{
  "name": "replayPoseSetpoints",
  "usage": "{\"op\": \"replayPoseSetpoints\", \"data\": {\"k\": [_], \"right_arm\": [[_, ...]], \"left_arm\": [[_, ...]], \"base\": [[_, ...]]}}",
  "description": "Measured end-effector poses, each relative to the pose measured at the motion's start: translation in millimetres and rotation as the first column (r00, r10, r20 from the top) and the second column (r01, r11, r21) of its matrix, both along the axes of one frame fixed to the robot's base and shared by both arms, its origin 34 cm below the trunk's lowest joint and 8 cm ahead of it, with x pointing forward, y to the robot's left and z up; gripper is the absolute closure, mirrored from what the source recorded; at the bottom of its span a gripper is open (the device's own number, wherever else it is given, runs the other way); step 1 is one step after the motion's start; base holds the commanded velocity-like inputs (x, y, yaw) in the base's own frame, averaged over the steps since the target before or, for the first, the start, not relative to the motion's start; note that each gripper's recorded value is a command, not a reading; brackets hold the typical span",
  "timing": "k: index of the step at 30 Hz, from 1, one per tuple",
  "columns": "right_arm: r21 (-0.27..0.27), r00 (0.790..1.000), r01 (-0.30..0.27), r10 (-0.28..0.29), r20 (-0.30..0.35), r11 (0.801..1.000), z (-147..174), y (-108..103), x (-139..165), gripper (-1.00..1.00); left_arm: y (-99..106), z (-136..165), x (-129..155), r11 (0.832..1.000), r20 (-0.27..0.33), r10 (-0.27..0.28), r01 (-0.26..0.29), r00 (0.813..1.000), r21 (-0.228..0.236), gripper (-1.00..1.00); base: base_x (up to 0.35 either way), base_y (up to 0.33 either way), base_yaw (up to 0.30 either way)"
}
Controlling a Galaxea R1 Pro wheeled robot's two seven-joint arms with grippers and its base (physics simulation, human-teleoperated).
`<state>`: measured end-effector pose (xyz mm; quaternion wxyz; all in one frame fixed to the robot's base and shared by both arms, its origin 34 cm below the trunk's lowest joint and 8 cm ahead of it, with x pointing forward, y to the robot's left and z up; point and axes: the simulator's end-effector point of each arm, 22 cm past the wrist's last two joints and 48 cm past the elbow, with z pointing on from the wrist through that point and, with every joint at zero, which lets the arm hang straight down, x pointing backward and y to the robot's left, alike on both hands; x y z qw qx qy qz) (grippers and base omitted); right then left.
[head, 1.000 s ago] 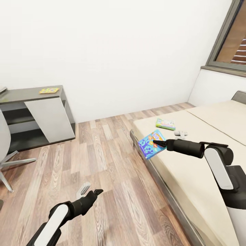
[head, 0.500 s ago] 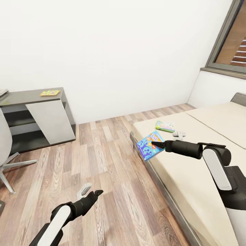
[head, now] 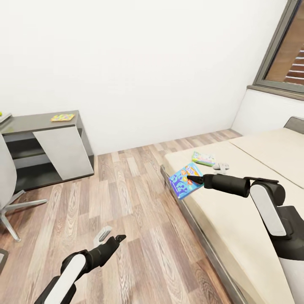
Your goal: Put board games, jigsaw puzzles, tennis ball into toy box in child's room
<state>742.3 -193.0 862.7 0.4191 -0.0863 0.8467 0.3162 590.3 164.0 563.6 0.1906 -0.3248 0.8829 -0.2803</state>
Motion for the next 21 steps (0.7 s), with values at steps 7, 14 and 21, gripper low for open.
{"op": "replayPoseSetpoints", "data": {"k": [7, 14, 21], "right_arm": [[0.001, 1.000, -0.002, 0.002, -0.001, 1.000, 12.8, 0.9, 1.0, 1.00], [0.001, 1.000, -0.003, 0.003, -0.002, 1.000, 25.3, 0.9, 2.1, 1.00], [0.000, 1.000, -0.002, 0.002, -0.002, 1.000, 38.1, 0.7, 3.4, 1.00]], "left_arm": [[-4.4, 11.5, -1.2, 1.000, -0.002, -0.008, 0.008, 1.000, 0.001, -1.00], [-5.8, 13.8, -8.0, 1.000, -0.030, -0.007, 0.007, 1.000, -0.004, -1.00], [-4.1, 16.2, -14.6, 1.000, -0.058, -0.003, 0.003, 0.998, -0.004, -1.00]], "base": [[0.000, 0.000, 0.000], [0.000, 0.000, 0.000], [0.000, 0.000, 0.000]]}}
